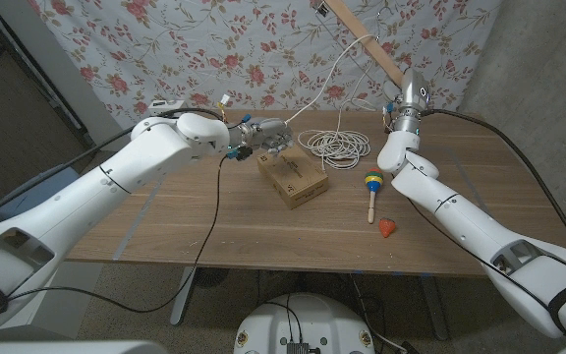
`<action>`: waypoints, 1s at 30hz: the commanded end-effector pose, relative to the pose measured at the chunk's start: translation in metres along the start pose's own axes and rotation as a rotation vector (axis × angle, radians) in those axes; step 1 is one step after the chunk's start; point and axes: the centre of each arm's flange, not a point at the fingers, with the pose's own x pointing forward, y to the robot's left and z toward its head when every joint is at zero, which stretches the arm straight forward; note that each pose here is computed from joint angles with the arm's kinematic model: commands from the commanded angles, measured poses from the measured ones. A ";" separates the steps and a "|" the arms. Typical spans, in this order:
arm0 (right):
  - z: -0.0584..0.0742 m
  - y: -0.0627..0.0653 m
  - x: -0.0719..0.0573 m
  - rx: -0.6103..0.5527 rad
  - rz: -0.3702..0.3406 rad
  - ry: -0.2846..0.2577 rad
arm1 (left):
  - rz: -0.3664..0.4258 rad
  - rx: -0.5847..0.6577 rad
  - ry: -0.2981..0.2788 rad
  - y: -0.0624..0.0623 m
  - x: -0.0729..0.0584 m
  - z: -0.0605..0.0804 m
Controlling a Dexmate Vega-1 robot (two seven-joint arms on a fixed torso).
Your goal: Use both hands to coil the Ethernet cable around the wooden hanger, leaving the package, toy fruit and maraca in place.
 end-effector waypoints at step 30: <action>0.027 0.008 -0.070 -0.030 0.086 -0.518 | 0.265 -0.153 -0.108 0.121 0.000 0.019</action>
